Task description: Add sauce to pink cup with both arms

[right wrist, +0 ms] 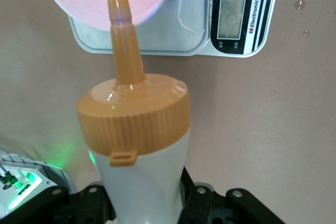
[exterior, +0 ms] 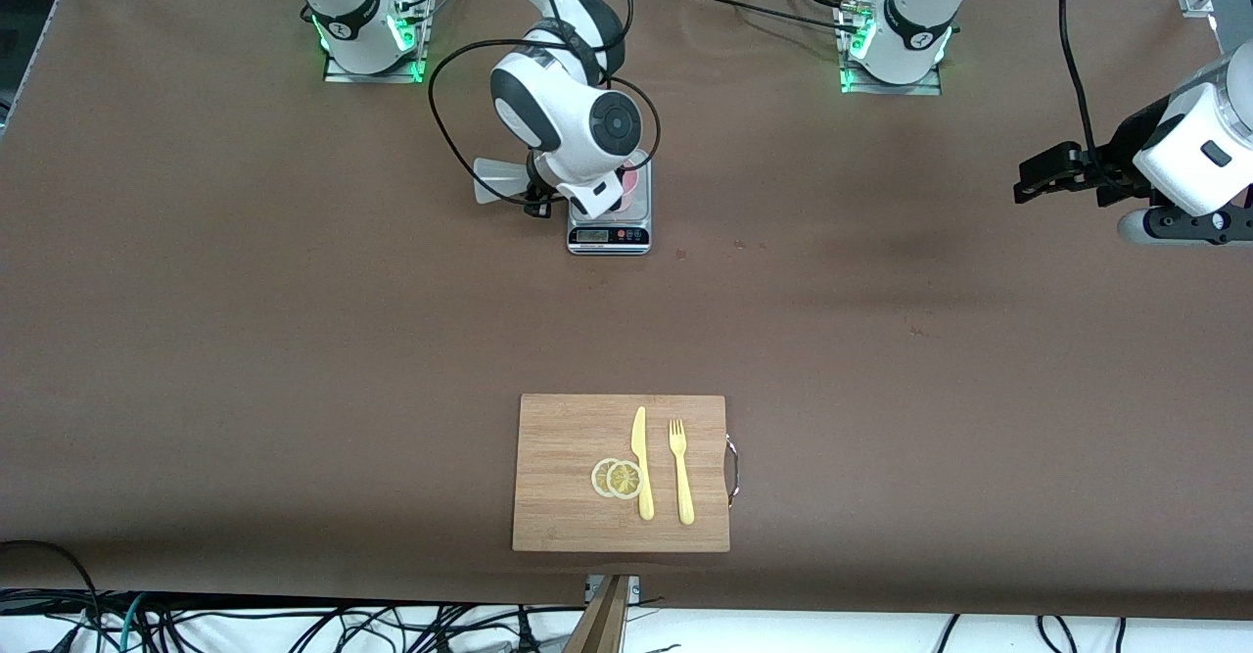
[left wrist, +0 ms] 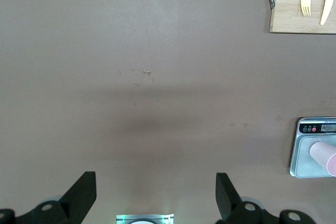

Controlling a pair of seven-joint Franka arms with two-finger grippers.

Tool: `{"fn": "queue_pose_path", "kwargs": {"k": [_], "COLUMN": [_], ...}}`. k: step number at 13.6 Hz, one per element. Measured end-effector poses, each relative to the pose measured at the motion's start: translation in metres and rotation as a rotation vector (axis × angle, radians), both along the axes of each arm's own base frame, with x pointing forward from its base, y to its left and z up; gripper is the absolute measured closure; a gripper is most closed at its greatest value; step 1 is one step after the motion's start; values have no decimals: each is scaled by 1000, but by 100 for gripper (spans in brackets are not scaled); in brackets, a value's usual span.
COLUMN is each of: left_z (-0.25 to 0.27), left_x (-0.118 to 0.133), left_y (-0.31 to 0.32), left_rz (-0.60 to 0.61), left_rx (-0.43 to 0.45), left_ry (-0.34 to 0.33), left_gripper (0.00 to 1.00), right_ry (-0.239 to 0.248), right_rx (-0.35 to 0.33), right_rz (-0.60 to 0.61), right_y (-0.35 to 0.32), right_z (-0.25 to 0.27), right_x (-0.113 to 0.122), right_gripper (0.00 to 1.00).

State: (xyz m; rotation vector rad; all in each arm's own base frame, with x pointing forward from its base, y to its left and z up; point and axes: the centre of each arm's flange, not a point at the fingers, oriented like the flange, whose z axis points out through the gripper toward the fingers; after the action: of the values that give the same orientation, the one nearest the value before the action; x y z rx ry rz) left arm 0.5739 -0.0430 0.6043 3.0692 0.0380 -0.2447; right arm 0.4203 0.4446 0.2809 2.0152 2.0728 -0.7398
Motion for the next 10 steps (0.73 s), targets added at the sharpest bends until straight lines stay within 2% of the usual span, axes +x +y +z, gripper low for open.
{"fn": "queue_pose_path", "kwargs": {"k": [4,7,10], "left_z": [0,0,0], "left_x": [0,0,0], "left_y": [0,0,0], "left_rz": [0,0,0], "left_rx": [0,0,0], "left_ry": [0,0,0], "left_gripper": [0,0,0], "right_ry": [-25,-28,23], "right_rx": [-14,-7,62], "right_rz": [12,5,-18], "right_y": [3,1,-12], "right_z": [2,7,13], "right_x": [-1,7,26], "right_gripper": [62,62,62]}}
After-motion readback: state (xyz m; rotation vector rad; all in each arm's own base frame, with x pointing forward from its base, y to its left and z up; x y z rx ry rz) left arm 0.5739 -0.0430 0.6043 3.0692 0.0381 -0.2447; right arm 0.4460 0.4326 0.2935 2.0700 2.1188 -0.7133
